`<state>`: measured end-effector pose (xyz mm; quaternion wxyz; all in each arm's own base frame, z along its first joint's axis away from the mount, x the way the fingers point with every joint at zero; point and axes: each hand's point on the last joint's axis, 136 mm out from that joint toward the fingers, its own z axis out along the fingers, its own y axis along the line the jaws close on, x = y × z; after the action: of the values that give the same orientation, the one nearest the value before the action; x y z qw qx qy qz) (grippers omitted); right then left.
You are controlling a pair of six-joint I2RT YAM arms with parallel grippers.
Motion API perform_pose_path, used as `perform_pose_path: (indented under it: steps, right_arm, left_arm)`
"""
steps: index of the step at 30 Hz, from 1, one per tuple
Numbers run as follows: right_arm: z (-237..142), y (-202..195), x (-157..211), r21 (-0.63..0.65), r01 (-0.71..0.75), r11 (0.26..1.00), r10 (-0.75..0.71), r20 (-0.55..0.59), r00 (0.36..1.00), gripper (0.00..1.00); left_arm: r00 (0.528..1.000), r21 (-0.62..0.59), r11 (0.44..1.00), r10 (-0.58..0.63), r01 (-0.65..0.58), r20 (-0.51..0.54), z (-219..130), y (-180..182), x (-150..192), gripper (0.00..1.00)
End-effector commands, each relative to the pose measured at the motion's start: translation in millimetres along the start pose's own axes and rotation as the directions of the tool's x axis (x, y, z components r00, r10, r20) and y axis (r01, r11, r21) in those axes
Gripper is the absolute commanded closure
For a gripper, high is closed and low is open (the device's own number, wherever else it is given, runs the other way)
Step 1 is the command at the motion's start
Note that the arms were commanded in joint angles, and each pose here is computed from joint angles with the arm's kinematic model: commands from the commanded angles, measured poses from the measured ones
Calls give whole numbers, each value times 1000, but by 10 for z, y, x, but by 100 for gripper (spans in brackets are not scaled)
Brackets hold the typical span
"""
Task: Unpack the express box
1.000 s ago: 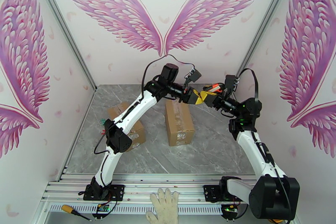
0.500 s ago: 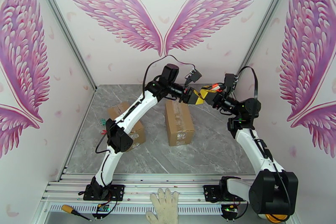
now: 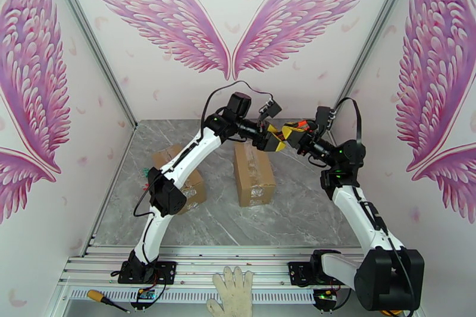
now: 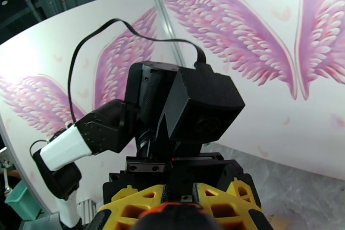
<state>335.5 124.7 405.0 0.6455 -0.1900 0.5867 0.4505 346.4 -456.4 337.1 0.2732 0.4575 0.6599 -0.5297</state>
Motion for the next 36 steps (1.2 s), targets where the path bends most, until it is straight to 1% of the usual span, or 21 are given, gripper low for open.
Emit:
perform_pose_path:
  steps: [1,2,4,6,9,11,14,18,21,27,29,32,36]
  right_arm:
    - [-50,-283,-27,177,50,983,-59,42,997,100]
    - [-52,-359,-10,216,43,975,-53,41,998,100]
    - [-30,-489,53,288,46,956,-59,36,998,100]
    - [64,-524,146,332,76,940,-85,12,996,100]
    - [241,-601,318,428,153,891,-139,-64,988,100]
    - [324,-645,385,476,164,864,-149,-69,986,100]
    - [453,-700,506,539,187,821,-162,-95,982,100]
    - [643,-746,702,581,235,779,-181,-150,972,100]
    - [738,-823,777,608,245,756,-185,-160,970,100]
    - [915,-928,891,631,263,730,-188,-185,965,100]
    - [957,-937,930,629,265,731,-186,-191,964,100]
    - [1021,-922,975,620,263,739,-186,-187,964,100]
    - [1098,-893,1033,610,266,747,-185,-194,963,100]
  left_arm:
    - [993,-309,950,74,-40,97,-509,273,-263,10]
    - [991,-353,935,75,-31,112,-587,360,-255,10]
    - [987,-455,890,50,25,153,-769,575,-224,10]
    - [985,-529,845,9,86,175,-903,797,-155,15]
    - [983,-577,802,-64,153,173,-971,1072,12,26]
    - [982,-591,787,-102,176,156,-951,1242,153,32]
    - [977,-607,765,-169,214,132,-926,1474,340,37]
    - [971,-608,759,-214,234,106,-894,1663,514,41]
    - [968,-621,748,-242,234,74,-860,1785,668,44]
    - [951,-636,724,-304,265,52,-844,1987,914,52]
    - [947,-640,719,-319,270,42,-837,2013,980,54]
    - [943,-633,722,-331,279,38,-841,2001,1032,55]
    - [950,-621,734,-307,274,56,-892,1901,913,52]
